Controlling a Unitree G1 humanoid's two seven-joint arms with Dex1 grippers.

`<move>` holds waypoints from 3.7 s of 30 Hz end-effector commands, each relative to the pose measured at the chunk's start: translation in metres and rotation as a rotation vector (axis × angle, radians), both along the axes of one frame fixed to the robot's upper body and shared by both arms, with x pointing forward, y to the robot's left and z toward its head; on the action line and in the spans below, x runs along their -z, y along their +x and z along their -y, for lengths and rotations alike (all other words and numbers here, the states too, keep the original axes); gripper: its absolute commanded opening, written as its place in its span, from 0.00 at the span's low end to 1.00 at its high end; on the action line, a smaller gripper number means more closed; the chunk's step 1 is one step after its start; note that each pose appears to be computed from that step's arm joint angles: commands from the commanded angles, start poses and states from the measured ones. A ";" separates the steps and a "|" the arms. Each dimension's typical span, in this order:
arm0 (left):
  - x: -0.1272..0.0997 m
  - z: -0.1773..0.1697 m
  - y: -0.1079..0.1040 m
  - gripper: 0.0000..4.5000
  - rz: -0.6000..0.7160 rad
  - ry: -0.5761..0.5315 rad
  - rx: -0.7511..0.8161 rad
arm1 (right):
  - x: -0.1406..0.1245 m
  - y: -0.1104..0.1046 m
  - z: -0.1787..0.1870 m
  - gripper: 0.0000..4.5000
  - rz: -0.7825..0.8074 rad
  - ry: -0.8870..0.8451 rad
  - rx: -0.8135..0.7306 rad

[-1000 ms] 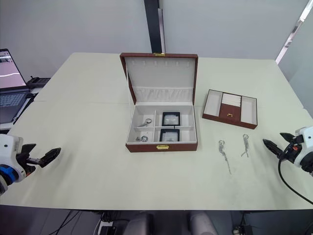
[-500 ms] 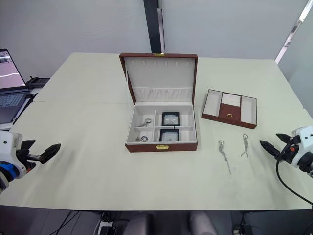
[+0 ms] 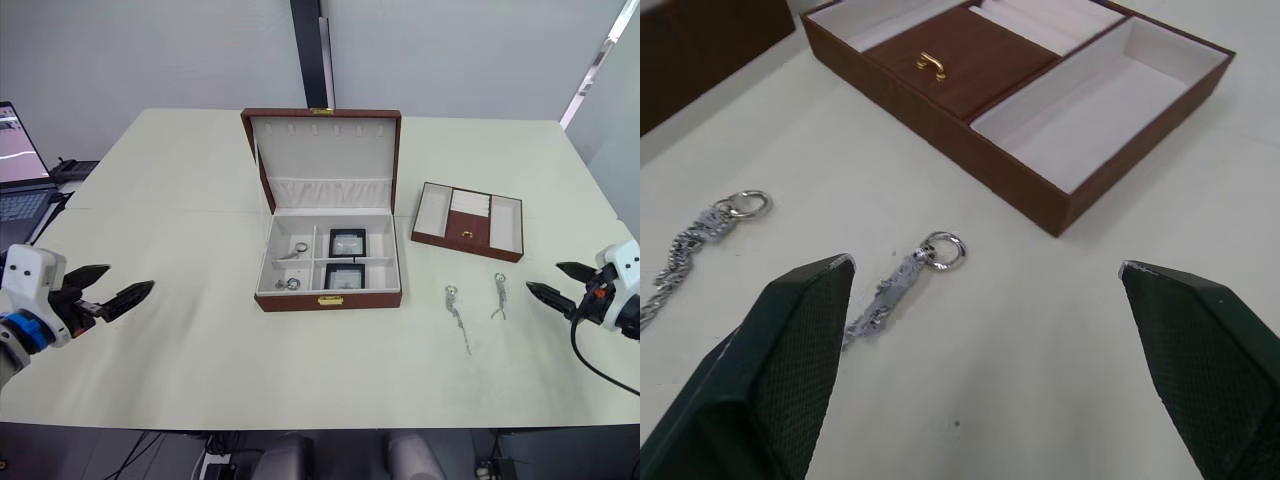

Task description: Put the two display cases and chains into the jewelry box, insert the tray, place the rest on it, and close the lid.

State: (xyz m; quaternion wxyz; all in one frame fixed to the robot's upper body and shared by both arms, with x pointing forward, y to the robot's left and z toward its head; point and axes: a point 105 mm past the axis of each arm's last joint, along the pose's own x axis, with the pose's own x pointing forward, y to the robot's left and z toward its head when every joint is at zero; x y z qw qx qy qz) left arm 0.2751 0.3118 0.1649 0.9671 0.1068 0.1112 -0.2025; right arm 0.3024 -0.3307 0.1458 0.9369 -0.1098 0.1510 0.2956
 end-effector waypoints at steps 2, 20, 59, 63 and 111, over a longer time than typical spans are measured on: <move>-0.020 0.053 0.002 0.99 0.015 0.031 0.244 | -0.027 0.010 -0.009 1.00 -0.001 -0.072 -0.116; -0.035 0.214 0.034 0.99 0.220 -0.009 0.863 | -0.020 0.079 -0.041 1.00 -0.063 -0.301 -0.253; -0.025 0.239 0.025 1.00 0.352 -0.041 0.901 | 0.000 0.098 -0.056 0.00 -0.066 -0.392 -0.211; -0.025 0.236 0.023 1.00 0.356 -0.037 0.886 | -0.008 0.097 -0.054 0.00 -0.048 -0.381 -0.219; 0.010 0.135 -0.037 1.00 0.281 -0.085 0.279 | -0.054 -0.016 -0.206 0.00 0.011 -0.408 -0.853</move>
